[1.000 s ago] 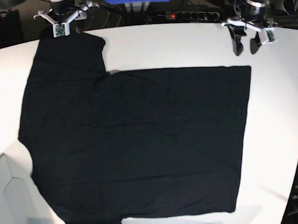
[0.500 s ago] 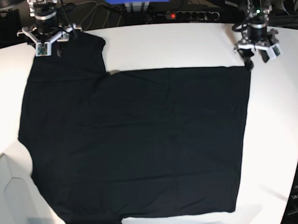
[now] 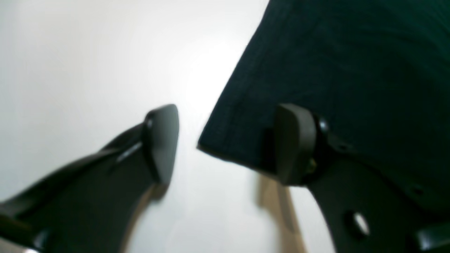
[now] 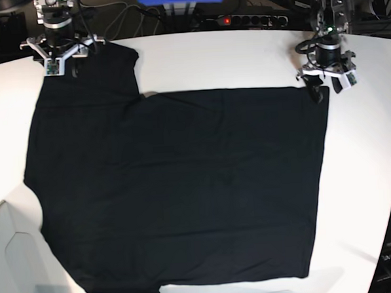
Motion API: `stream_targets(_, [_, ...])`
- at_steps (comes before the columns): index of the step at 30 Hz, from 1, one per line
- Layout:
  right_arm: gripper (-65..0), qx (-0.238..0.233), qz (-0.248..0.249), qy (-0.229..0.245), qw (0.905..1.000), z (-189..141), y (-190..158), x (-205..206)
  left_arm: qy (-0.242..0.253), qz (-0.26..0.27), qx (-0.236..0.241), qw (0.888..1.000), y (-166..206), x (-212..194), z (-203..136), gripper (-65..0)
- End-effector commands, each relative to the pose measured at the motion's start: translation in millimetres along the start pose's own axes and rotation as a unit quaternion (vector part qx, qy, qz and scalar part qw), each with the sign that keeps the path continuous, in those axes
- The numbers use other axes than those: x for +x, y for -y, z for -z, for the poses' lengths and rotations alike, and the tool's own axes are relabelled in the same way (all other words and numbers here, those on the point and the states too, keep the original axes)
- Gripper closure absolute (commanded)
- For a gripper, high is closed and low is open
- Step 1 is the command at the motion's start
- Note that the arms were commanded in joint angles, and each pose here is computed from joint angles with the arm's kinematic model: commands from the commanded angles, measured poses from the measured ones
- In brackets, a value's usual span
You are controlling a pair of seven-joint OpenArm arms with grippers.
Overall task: Fold the T-shirt properly
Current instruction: 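Lower both grippers onto the shirt's shoulder corners and close them, then lift the shoulder edge with both grippers and pull it toward the hem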
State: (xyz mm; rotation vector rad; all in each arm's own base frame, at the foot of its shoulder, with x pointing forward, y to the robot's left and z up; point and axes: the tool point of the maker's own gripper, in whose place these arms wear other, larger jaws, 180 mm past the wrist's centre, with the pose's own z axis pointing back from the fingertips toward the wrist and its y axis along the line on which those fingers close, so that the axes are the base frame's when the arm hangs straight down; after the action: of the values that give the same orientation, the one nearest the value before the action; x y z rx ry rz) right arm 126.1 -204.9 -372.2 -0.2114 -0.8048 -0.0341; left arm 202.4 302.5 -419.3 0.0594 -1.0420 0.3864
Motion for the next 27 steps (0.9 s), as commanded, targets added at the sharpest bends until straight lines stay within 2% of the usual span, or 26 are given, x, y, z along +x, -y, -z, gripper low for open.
stream_targets(1, [-32.6, -0.001, -0.006, 0.013, 0.9999, -3.0, 2.3, 6.1, -0.006, -0.001, -0.003, 1.000, -0.2, -0.5, -0.7, -36.7])
stream_targets(5, [-32.7, -0.018, -0.007, 0.014, 0.9997, -3.3, 14.7, 6.5, -0.006, -0.001, -0.003, 1.000, -0.2, -0.5, -0.7, -24.0])
stream_targets(8, [-33.1, -0.025, -0.009, 0.018, 0.9995, -2.3, 20.1, 9.0, -0.006, -0.001, -0.003, 1.000, 0.0, -0.4, -0.3, -17.7])
stream_targets(12, [-38.8, -0.031, -0.023, 0.018, 0.9991, 0.9, 30.2, 10.4, -0.007, -0.001, -0.003, 1.000, 0.0, -0.7, -0.3, -9.9])
stream_targets(15, [-41.8, -0.031, -0.030, 0.021, 0.9989, 2.1, 32.3, 12.5, -0.011, -0.001, -0.004, 1.000, 0.8, -1.7, -0.7, 0.0])
stream_targets(19, [-43.1, -0.034, -0.030, 0.031, 0.9985, 5.8, 35.0, 20.0, -0.035, -0.004, -0.004, 0.999, 0.7, -7.8, -1.2, -0.2])
stream_targets(27, [-43.1, -0.075, -0.020, 0.021, 0.9967, 25.5, 66.2, 12.9, -0.036, -0.003, -0.004, 0.999, -0.1, -9.2, -2.7, 0.0])
